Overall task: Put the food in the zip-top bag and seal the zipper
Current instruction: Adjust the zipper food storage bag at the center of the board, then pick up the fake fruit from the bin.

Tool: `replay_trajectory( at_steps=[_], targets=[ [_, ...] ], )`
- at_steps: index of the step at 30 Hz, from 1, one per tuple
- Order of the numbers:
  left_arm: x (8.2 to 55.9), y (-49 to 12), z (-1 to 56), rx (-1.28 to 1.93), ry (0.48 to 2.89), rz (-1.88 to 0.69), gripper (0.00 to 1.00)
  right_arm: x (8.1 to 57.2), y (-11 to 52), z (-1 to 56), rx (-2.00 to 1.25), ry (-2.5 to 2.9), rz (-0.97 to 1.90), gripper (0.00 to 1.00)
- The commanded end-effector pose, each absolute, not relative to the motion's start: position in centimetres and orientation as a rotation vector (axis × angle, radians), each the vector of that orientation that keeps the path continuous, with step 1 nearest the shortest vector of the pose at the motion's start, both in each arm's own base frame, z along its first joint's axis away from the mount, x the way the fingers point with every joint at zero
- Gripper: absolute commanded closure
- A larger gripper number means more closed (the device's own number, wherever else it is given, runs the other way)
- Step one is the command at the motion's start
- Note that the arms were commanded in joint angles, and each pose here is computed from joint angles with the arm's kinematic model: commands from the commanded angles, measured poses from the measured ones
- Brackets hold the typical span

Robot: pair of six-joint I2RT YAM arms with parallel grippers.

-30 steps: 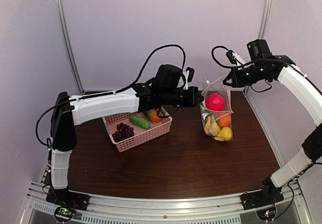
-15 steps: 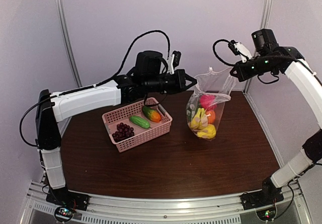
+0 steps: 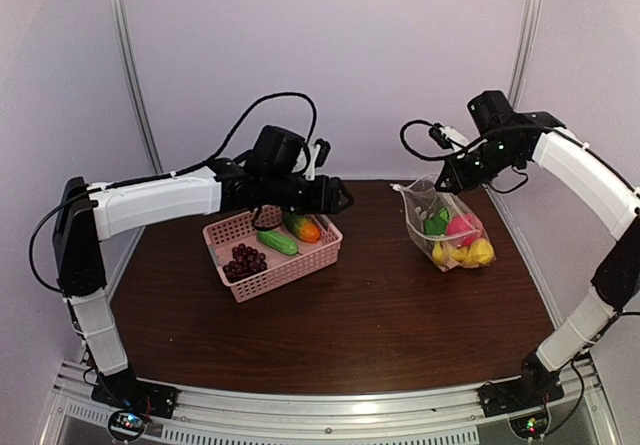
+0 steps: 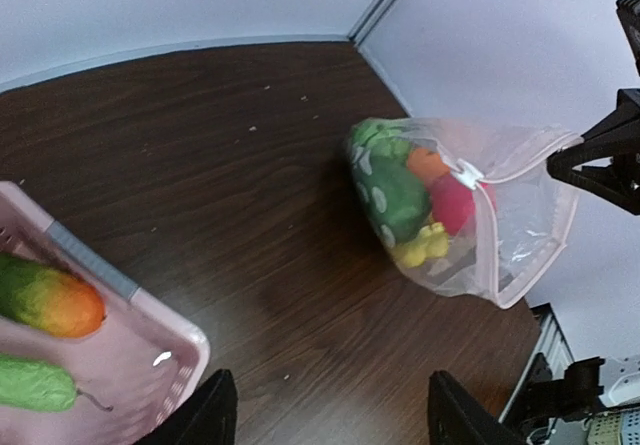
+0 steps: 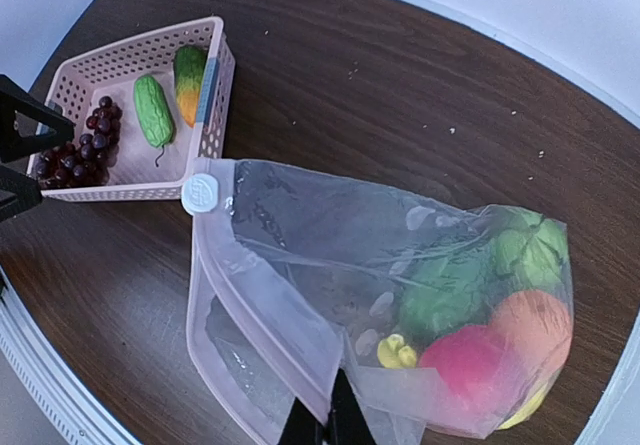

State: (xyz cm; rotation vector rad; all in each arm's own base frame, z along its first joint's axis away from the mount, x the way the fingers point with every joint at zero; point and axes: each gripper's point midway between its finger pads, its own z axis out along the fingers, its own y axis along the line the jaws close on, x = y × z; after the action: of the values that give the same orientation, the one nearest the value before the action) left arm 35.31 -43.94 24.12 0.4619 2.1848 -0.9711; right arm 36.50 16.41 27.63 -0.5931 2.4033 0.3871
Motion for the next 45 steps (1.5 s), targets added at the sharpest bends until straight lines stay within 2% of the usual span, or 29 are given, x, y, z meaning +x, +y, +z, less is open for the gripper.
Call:
replay_trajectory(
  at_steps=[1,6,11,15,26,30,35,37,40,45],
  targets=[
    [36.3,-35.6,19.8,0.380,2.334,-0.591,0.31,35.7,19.4,25.2,-0.673,2.439,0.470,1.00],
    [37.5,-32.2,15.7,0.322,2.443,-0.479,0.28,36.2,20.3,25.7,-0.693,2.423,0.474,1.00],
    [41.0,-30.3,11.2,0.181,2.561,-0.377,0.26,36.5,20.7,26.3,-0.699,2.407,0.483,1.00],
    [43.8,-29.4,10.0,0.086,2.565,-0.355,0.27,36.1,20.6,25.9,-0.704,2.410,0.483,1.00],
    [47.3,-33.8,9.0,-0.085,2.461,-0.781,0.32,35.9,20.6,25.7,-0.705,2.405,0.487,1.00],
    [48.5,-34.8,9.1,-0.130,2.431,-0.835,0.32,35.9,20.7,25.6,-0.705,2.404,0.493,1.00],
    [49.1,-35.0,6.1,-0.229,2.530,-0.791,0.33,35.7,20.7,25.8,-0.704,2.399,0.500,1.00],
    [49.1,-35.0,5.2,-0.264,2.534,-0.799,0.37,35.6,20.7,26.0,-0.700,2.393,0.501,1.00],
    [49.0,-34.9,4.6,-0.296,2.531,-0.807,0.53,35.5,20.7,26.1,-0.698,2.390,0.503,1.00],
    [48.1,-34.1,6.3,-0.305,2.492,-0.820,0.69,35.2,20.5,26.4,-0.694,2.382,0.500,1.00]
  ],
)
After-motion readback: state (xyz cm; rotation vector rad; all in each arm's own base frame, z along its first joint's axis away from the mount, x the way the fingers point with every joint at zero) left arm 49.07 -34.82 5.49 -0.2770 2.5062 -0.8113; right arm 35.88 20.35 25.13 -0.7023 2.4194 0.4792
